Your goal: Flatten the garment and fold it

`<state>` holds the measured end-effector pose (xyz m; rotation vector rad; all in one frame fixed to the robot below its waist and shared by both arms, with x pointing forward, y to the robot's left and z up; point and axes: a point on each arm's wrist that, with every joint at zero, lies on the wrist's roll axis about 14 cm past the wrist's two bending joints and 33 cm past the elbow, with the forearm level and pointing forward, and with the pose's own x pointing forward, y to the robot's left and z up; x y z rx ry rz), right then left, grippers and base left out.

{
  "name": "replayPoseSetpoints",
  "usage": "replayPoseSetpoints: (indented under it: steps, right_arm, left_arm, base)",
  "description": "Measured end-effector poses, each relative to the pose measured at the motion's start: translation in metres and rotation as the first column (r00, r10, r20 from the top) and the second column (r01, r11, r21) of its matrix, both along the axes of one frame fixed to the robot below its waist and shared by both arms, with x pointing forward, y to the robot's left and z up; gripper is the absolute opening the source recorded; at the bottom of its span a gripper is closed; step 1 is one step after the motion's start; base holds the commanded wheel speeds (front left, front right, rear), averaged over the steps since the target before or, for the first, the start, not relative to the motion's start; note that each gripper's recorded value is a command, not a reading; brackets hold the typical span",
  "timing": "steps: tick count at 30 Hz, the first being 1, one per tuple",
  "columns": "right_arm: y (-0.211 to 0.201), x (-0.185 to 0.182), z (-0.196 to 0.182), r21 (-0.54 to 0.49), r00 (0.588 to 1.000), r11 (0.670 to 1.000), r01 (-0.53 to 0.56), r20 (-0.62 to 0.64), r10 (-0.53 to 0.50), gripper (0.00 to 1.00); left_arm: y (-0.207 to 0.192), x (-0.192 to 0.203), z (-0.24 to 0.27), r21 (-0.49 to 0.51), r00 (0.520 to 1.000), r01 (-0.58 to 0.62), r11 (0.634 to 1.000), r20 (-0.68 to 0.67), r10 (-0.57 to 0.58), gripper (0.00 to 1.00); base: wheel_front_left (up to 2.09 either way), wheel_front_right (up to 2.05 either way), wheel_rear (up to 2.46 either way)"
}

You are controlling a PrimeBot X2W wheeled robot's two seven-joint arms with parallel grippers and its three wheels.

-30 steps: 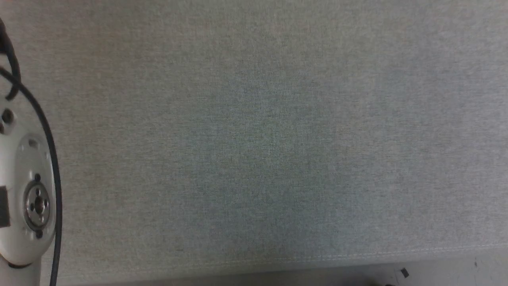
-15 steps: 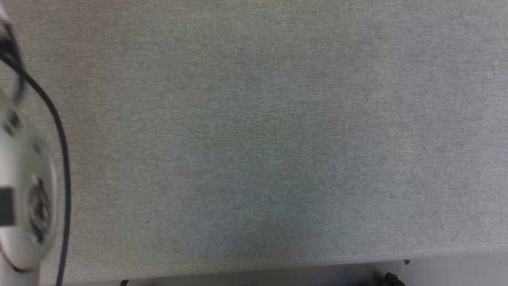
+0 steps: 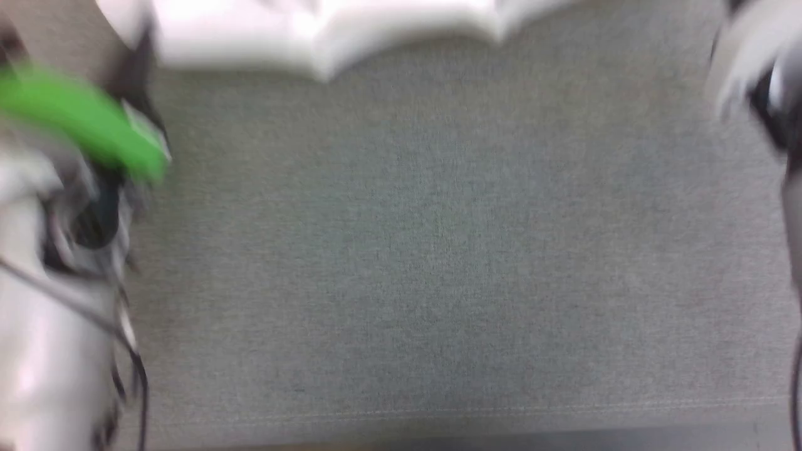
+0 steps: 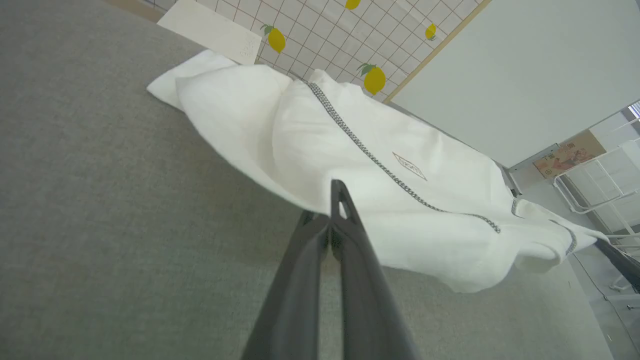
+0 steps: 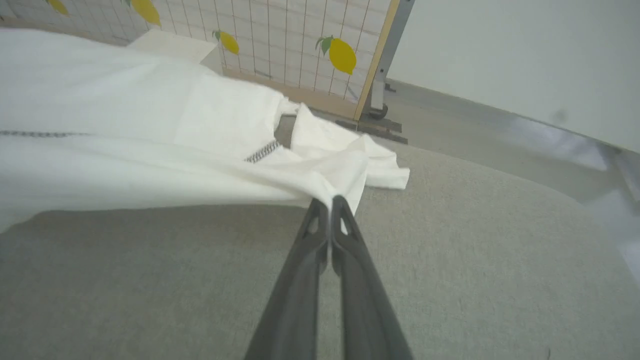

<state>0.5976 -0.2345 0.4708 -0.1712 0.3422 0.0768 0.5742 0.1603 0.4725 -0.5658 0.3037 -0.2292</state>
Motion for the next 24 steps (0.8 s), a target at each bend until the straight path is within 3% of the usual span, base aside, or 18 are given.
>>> replayPoseSetpoints:
  steps: [9, 17, 24]
  right_arm:
    - [-0.019, -0.142, -0.026, 0.036, 0.962, 0.994, 0.102, -0.257, -0.089, 0.0]
    - [-0.023, -0.233, -0.041, 0.066, 0.903, 0.967, 0.247, -0.377, -0.205, 0.0]
    - [-0.024, -0.272, -0.061, 0.083, 0.862, 0.945, 0.316, -0.441, -0.249, 0.0]
  left_arm:
    - [-0.009, -0.145, -0.047, -0.095, 0.955, -0.008, 0.995, -0.295, -0.021, 0.0]
    - [-0.013, -0.205, -0.054, -0.143, 0.929, -0.053, 0.988, -0.37, -0.004, 0.0]
    - [-0.014, -0.24, -0.073, -0.144, 0.891, -0.063, 0.988, -0.454, -0.009, 0.0]
  base:
    - [0.0, 0.0, 0.0]
    - [0.0, 0.0, 0.0]
    - [0.0, 0.0, 0.0]
